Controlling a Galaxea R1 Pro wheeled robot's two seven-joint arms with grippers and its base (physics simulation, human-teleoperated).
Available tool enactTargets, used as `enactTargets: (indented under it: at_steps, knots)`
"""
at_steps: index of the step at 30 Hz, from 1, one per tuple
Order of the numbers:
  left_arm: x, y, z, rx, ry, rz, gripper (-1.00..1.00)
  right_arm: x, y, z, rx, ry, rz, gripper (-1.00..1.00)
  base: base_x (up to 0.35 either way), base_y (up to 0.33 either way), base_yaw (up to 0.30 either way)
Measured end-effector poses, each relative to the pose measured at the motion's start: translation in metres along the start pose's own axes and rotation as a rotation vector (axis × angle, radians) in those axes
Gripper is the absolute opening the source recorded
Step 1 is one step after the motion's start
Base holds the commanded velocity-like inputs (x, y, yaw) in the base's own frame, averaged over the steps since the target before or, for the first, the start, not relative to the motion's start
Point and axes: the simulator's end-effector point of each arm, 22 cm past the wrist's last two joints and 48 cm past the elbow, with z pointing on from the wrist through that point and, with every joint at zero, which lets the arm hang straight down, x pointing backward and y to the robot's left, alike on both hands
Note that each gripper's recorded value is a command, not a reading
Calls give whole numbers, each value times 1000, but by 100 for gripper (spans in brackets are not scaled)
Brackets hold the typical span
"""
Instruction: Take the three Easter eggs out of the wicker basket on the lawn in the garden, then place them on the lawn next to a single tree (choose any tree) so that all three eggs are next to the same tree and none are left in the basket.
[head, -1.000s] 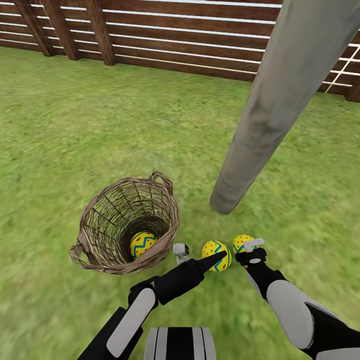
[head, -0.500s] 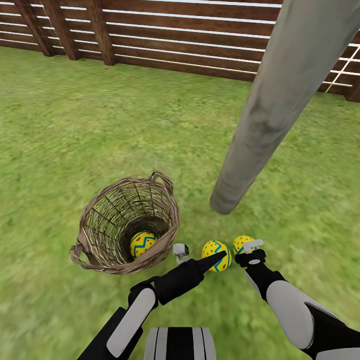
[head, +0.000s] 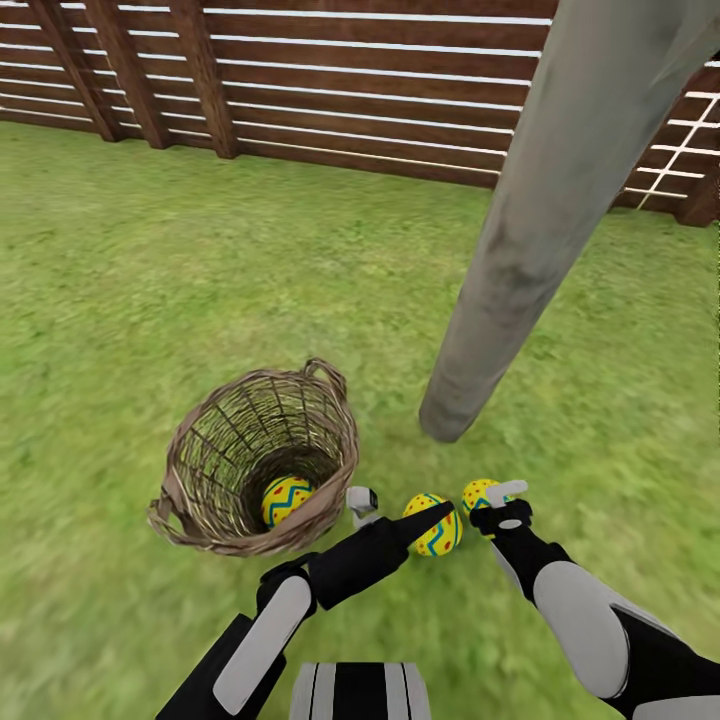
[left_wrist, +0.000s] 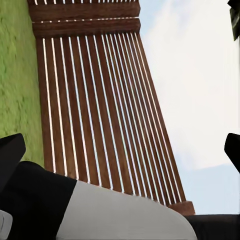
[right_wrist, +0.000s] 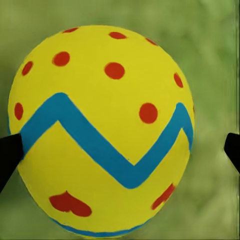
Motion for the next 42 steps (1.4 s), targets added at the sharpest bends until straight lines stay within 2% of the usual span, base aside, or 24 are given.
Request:
enactTargets:
  at_steps: [5, 7, 9, 10, 12, 14, 17, 19, 21, 23, 26, 27, 29, 31, 32, 34, 37, 42]
  knots:
    - [2, -10, 5, 10, 5, 16, 100, -24, -23, -6, 40, -38, 16, 100, 0, 0, 0]
    - [3, -13, 6, 11, 7, 23, 100, -21, -29, -8, 52, 0, 11, 100, 0, 0, 0]
    - [3, -17, 8, 17, 8, 29, 100, -31, -46, -12, 61, 34, 17, 100, 0, 0, 0]
    - [5, -21, 9, 22, 13, 32, 100, -36, -47, -15, 22, 55, 27, 100, 0, 0, 0]
    - [30, -31, 19, 47, 70, 26, 100, -36, -43, -21, -50, 110, 47, 100, 0, 0, 0]
    - [42, -39, 23, 62, 97, 27, 100, -40, -44, -29, -92, 145, 68, 100, 0, 0, 0]
    - [44, -54, 27, 87, 105, 47, 100, -51, -37, -42, -193, 168, 105, 100, 0, 0, 0]
    - [47, -60, 29, 96, 116, 56, 100, -55, -25, -50, -277, 171, 119, 100, 0, 0, 0]
    - [48, -64, 29, 98, 119, 64, 100, -59, -21, -55, -313, 165, 122, 100, 0, 0, 0]
    - [48, -66, 29, 96, 120, 73, 100, -63, -23, -59, -318, 159, 119, 100, 0, 0, 0]
    - [45, -65, 31, 60, 120, 91, 100, -68, -24, -64, -323, 148, 118, 100, 0, 0, 0]
    - [44, -66, 30, 57, 121, 96, 100, -70, -20, -67, -344, 144, 120, 100, 0, 0, 0]
    - [38, -69, 27, 54, 113, 108, 100, -76, -9, -77, -426, 135, 126, 100, 0, 0, 0]
    - [25, -82, 25, 71, 91, 134, 100, -70, -14, -84, -469, 161, 141, 100, 0, 0, 0]
    - [19, -88, 21, 76, 105, 129, 100, -68, -6, -98, -581, 176, 164, 100, 0, 0, 0]
    - [23, -93, 20, 77, 141, 115, 100, -72, -6, -103, -600, 169, 167, 100, 0, 0, 0]
    - [11, -97, 16, 75, 125, 121, 100, -78, -8, -108, -601, 157, 167, 100, -167, 0, 0]
    - [10, -109, 15, 87, 132, 137, 100, -87, -13, -116, -597, 137, 167, 100, -327, 0, 0]
